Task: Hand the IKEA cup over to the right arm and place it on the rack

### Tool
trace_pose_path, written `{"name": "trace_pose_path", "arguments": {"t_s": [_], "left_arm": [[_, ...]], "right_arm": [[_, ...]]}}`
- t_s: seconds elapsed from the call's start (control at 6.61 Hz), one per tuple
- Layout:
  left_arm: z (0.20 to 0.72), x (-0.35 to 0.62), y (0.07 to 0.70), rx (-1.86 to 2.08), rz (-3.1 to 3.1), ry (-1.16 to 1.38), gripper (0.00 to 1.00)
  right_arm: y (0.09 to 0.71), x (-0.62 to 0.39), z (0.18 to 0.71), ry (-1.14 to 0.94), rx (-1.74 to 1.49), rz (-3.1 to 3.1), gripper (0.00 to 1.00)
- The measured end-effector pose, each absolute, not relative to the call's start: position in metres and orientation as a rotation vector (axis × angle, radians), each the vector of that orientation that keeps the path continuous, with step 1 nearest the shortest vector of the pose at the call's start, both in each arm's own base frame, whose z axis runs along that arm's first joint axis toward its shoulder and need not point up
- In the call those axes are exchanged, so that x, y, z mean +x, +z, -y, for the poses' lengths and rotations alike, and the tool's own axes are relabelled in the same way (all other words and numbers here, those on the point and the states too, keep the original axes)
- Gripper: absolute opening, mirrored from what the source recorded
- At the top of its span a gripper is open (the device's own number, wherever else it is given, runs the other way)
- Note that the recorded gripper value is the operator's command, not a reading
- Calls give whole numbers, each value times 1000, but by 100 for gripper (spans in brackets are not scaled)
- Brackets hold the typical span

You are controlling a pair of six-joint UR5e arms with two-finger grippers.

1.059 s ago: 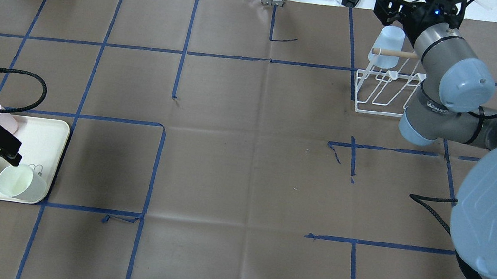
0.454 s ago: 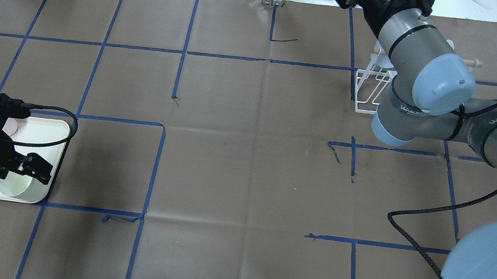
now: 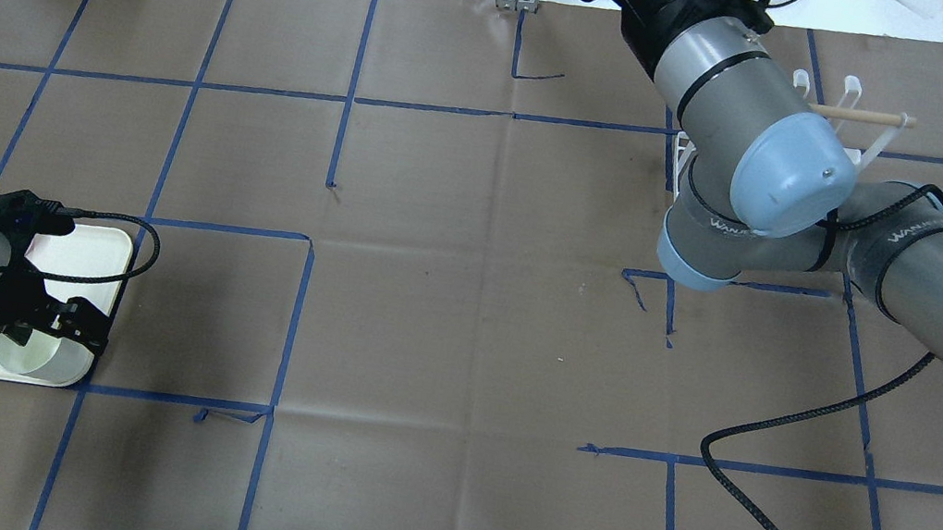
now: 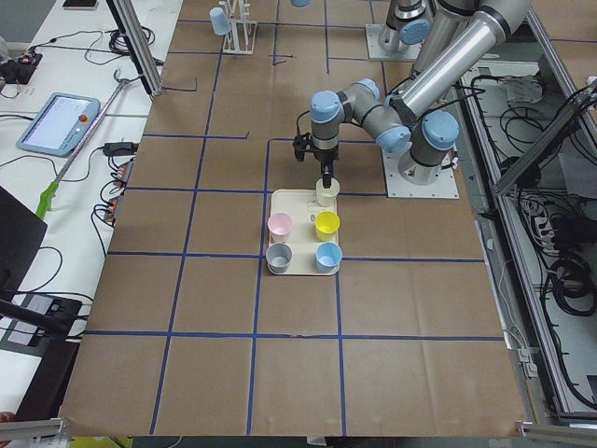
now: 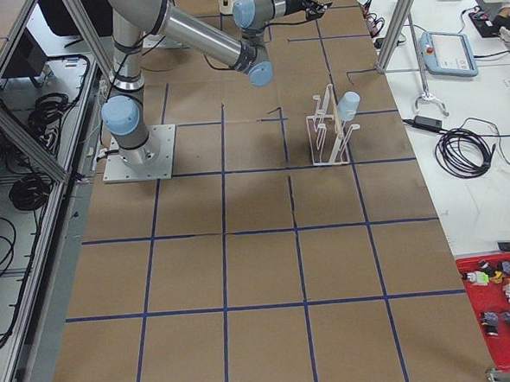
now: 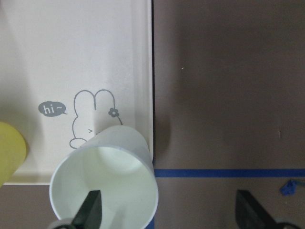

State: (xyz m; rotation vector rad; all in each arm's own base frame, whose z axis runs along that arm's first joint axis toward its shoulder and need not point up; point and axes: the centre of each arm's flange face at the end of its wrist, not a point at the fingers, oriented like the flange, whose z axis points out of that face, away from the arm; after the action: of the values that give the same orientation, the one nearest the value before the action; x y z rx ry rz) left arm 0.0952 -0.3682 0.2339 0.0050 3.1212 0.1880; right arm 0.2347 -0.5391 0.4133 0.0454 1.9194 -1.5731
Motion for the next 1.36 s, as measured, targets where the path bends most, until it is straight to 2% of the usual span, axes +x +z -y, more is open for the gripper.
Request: {"name": "trace_pose_path", "arguments": {"t_s": [0.3, 0.45, 1.06, 1.36], "left_arm": [[372, 100, 225, 4, -3105, 208, 20], [372, 101, 224, 3, -3100, 212, 0], [374, 102, 233, -10, -3096, 207, 0], [384, 107, 271, -13, -3103, 212, 0]], "right_arm": [[411, 241, 536, -1498, 125, -1888, 100], [411, 241, 537, -1494, 131, -1882, 100], [409, 239, 538, -1494, 135, -1881, 100], [411, 238, 537, -1499, 137, -1879, 100]]}}
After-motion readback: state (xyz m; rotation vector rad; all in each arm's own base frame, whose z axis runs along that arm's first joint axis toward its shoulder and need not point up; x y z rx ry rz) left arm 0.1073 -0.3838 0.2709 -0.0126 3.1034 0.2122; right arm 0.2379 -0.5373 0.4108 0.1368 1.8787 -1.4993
